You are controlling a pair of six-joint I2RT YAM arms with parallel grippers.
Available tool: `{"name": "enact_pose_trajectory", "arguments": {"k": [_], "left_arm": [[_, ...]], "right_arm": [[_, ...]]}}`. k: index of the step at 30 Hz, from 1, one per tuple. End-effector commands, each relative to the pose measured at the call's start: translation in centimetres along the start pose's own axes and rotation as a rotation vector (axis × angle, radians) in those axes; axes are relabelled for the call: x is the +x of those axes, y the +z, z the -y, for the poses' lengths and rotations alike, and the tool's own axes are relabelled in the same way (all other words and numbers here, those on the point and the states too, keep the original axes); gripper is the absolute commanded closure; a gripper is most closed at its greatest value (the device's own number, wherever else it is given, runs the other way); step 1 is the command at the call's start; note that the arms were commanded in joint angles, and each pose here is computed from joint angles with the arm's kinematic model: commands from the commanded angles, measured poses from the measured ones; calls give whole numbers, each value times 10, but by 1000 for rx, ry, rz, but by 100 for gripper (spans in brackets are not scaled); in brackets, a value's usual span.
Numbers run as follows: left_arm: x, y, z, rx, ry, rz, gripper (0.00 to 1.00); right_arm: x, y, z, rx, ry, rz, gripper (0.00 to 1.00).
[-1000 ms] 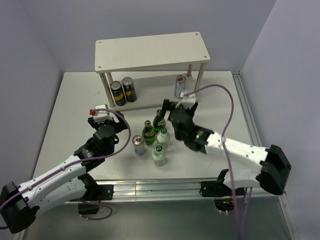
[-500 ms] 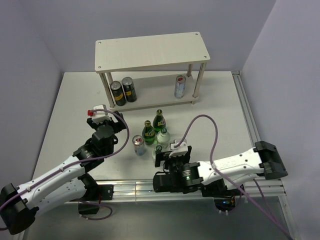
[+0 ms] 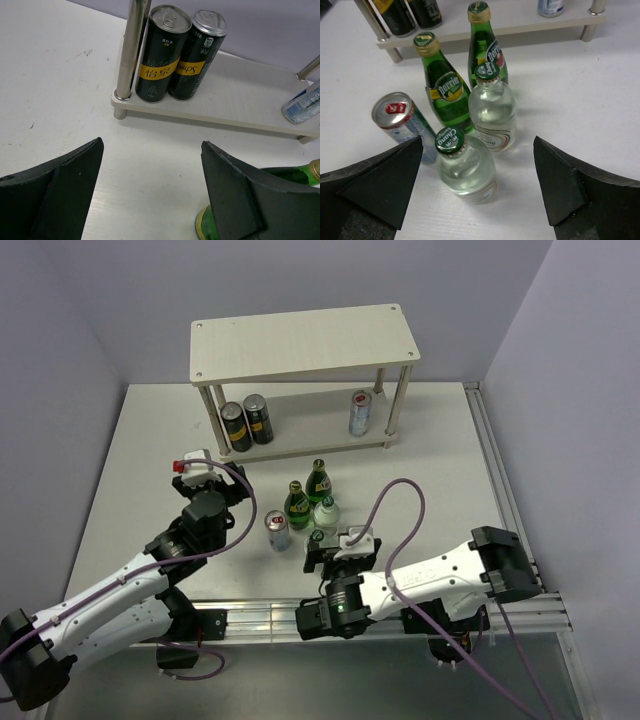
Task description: Place and organize the beverage onto the shelf
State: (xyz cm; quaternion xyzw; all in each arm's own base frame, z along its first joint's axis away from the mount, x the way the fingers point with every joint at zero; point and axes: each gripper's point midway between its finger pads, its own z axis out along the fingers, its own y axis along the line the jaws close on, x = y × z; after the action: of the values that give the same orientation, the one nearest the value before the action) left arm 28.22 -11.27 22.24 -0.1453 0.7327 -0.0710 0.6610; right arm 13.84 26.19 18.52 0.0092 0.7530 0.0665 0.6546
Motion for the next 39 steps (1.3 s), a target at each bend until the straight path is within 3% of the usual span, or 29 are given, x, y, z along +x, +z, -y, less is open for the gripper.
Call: {"name": "enact_pose_trajectory", "arguments": {"k": [1,7,8,9,10,11,15,18,24,35,38,39], "left_arm": [[-5,0,1,-9,-20,12,15],[-5,1,2,-6,-16,11,15],[-5,1,3,-4,-16,11,15],[-5,1,3,-5,-14,10,15],[-5,1,3,-5,-12,9,14],[-5,2,3,-7,-11,8,15],[-5,1,1,-13,-14,11,15],[-6,1,0,-13,-13,13,15],[-4,1,0,-13,-10,9,15],[-4,0,1,-10,-11,9,15],[-5,0,1,-9,-13,11,15],[-5,0,0,-11,-13,11,15]], "right_arm": [[-35,-4,14,-30,55,48,2],[-54,-13,3,-93,7,-29,0],[-49,-17,-10,-157,-18,-83,0],[-58,-24,-34,-335,-67,-80,0],[-50,-34,-52,-500,-46,-159,0],[-54,-33,-49,-507,-1,-161,0],[-50,-20,-31,-352,-66,-169,1],[-33,-19,-47,-355,-115,-189,1],[0,-10,-64,-357,-92,-230,1],[22,34,-31,-206,-28,-199,5],[23,41,-28,-192,-26,-187,9],[23,42,-28,-192,-26,-183,14]]}}
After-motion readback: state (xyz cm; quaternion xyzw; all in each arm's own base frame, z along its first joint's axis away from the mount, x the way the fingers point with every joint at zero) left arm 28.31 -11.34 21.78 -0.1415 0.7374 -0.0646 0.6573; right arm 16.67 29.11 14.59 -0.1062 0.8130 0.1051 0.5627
